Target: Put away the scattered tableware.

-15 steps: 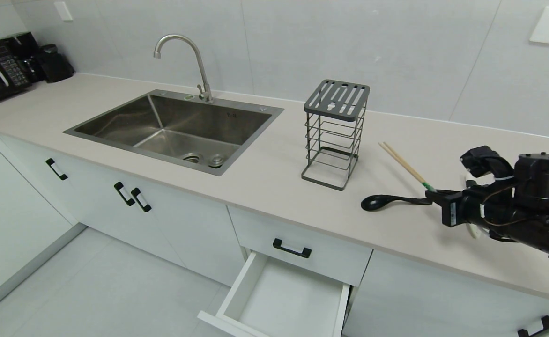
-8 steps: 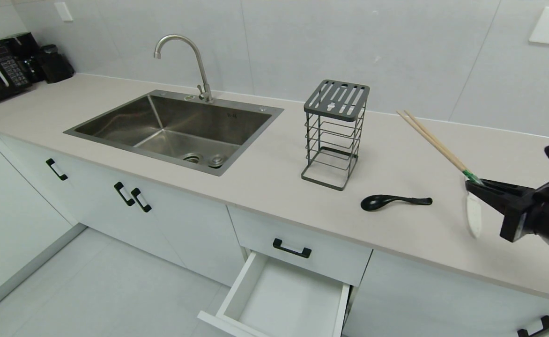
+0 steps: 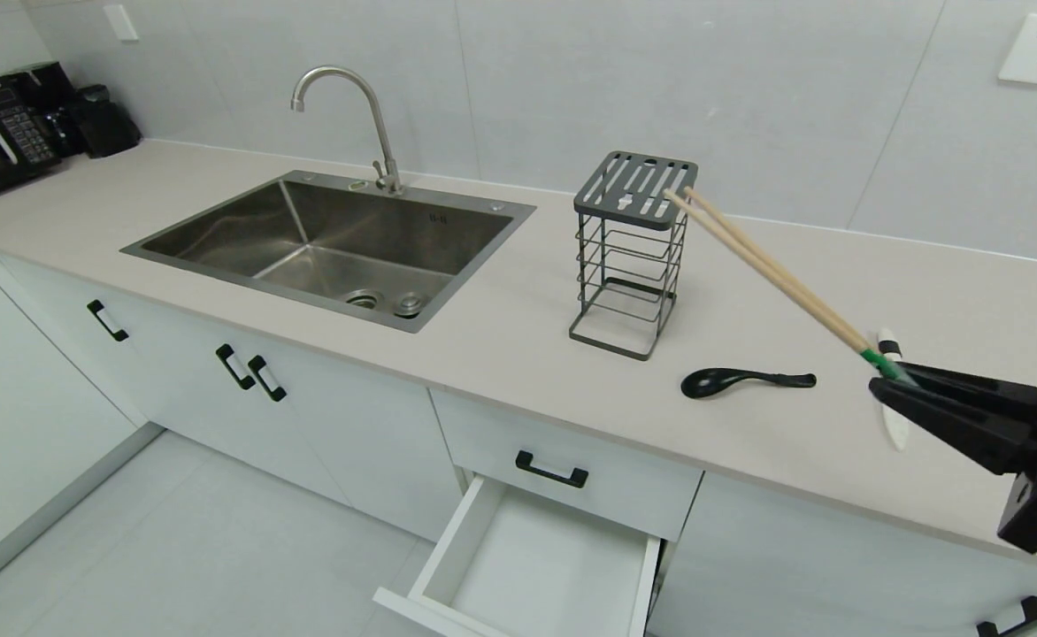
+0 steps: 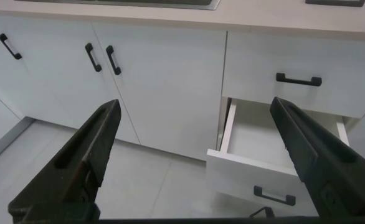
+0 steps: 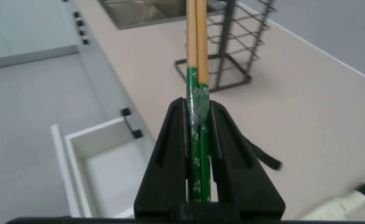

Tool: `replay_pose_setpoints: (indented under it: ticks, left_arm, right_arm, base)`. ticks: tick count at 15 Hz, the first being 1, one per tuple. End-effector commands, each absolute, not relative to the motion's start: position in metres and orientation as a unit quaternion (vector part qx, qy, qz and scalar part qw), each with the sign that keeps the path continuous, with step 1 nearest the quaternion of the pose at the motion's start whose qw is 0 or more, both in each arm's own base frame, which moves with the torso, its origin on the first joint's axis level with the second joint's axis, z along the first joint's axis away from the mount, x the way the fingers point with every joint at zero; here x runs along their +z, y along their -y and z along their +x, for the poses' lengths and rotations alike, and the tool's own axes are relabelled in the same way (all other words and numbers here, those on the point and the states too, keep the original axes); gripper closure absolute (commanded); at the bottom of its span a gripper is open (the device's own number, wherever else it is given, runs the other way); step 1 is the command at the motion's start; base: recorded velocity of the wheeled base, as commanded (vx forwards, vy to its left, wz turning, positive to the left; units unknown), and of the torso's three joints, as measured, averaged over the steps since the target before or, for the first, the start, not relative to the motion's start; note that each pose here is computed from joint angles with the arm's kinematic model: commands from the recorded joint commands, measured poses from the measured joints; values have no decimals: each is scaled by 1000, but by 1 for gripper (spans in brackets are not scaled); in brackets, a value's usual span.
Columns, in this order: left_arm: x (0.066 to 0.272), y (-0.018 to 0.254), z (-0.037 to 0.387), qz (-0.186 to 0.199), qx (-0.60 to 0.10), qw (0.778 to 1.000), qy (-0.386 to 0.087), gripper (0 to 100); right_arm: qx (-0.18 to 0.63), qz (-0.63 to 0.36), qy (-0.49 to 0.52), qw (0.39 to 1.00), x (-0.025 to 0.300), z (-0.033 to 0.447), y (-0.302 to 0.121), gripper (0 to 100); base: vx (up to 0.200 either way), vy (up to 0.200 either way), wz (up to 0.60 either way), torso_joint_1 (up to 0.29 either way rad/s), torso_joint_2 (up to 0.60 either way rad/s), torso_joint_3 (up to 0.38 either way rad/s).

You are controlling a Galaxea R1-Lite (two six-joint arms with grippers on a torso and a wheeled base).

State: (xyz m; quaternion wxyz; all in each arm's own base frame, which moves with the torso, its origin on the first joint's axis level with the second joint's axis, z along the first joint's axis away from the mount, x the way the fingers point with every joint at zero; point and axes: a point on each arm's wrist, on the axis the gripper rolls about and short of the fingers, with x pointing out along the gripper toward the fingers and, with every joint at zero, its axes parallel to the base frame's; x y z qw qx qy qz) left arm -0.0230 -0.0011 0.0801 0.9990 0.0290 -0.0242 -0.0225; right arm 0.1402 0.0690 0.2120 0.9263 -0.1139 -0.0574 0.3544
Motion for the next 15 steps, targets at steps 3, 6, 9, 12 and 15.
replay_pose_setpoints:
  ticks: [3, 6, 9, 12, 15]
  left_arm:
    - [80, 1, -23, 29, -22, 999, 24, 0]
    - [80, 1, -23, 29, -22, 999, 24, 0]
    - [80, 1, -23, 29, -22, 999, 24, 0]
    - [80, 1, -23, 29, -22, 999, 24, 0]
    - [80, 1, -23, 29, -22, 999, 24, 0]
  right_arm:
    - [437, -156, -12, 886, 181, 152, -106, 100]
    - [462, -180, -61, 866, 158, 166, -132, 100]
    - [480, -180, -102, 853, 141, 167, -147, 100]
    - [482, -147, -141, 853, 131, 163, -162, 100]
    - [490, -134, -115, 854, 131, 164, -185, 100]
  base:
    - [0, 0, 0, 0, 0, 0]
    - [0, 0, 0, 0, 0, 0]
    - [0, 0, 0, 0, 0, 0]
    - [0, 0, 0, 0, 0, 0]
    - [0, 0, 0, 0, 0, 0]
